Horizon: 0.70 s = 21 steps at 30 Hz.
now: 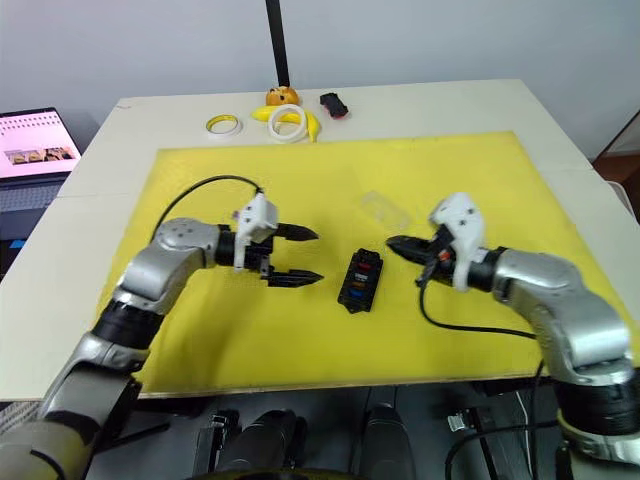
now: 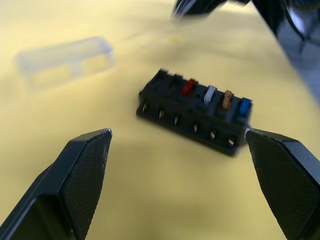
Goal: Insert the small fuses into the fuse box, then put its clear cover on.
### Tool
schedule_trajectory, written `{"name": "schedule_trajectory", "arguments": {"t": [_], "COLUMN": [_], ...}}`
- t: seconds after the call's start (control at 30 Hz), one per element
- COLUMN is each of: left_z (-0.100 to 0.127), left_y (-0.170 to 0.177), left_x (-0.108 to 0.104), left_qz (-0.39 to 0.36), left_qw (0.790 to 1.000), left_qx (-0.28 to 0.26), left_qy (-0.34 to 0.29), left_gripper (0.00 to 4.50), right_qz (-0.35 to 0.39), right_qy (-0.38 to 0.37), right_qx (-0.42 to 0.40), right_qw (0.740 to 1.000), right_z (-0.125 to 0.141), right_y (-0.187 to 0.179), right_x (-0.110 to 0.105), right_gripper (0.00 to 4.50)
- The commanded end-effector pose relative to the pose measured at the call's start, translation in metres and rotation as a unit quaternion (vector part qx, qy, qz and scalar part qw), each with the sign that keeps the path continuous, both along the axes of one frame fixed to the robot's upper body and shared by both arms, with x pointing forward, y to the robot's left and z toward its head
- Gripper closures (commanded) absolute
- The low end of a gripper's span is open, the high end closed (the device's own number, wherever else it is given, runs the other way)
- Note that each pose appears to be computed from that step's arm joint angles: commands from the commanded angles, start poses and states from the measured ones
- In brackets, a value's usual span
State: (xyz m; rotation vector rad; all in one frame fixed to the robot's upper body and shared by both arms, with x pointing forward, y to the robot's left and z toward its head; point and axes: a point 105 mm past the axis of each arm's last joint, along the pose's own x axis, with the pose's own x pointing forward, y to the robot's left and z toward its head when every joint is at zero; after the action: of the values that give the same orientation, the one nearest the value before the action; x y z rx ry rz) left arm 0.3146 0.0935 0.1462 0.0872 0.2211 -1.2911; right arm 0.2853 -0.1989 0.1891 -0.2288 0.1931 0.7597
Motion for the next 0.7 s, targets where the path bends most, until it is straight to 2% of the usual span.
{"name": "schedule_trajectory", "arguments": {"t": [0.03,0.1,0.17,0.23,0.27,0.37,0.43,0.53,0.7], "left_z": [0.014,0.011,0.005,-0.003,-0.004,-0.007,-0.006,0.002,0.012], "left_y": [0.051,0.078,0.109,0.153,0.171,0.209,0.219,0.213,0.186], "left_x": [-0.011,-0.021,-0.029,-0.039,-0.044,-0.054,-0.056,-0.055,-0.032], "left_qz": [0.092,0.138,0.193,0.272,0.302,0.376,0.399,0.387,0.352], "left_qw": [0.993,0.984,0.970,0.945,0.934,0.906,0.896,0.896,0.901], "left_qx": [-0.037,-0.042,-0.049,-0.052,-0.056,-0.060,-0.064,-0.093,-0.120], "left_qy": [0.070,0.108,0.142,0.173,0.181,0.186,0.184,0.195,0.225], "left_gripper": [0.00,0.00,0.00,0.00,0.00,0.00,0.00,0.00,0.00], "right_qz": [-0.055,-0.084,-0.109,-0.136,-0.146,-0.152,-0.148,-0.127,-0.055], "right_qy": [-0.010,-0.007,-0.004,-0.002,-0.001,-0.001,-0.003,-0.012,-0.029], "right_qx": [-0.004,-0.014,-0.020,-0.025,-0.028,-0.032,-0.031,-0.027,-0.018], "right_qw": [0.998,0.996,0.994,0.990,0.989,0.988,0.988,0.992,0.998], "right_z": [0.017,0.018,0.019,0.021,0.022,0.024,0.026,0.030,0.039], "right_y": [-0.038,-0.059,-0.078,-0.097,-0.104,-0.114,-0.113,-0.100,-0.057], "right_x": [-0.008,-0.011,-0.015,-0.019,-0.020,-0.023,-0.022,-0.017,-0.006], "right_gripper": [3.28,2.42,1.36,0.37,0.07,0.07,0.07,0.07,0.07]}}
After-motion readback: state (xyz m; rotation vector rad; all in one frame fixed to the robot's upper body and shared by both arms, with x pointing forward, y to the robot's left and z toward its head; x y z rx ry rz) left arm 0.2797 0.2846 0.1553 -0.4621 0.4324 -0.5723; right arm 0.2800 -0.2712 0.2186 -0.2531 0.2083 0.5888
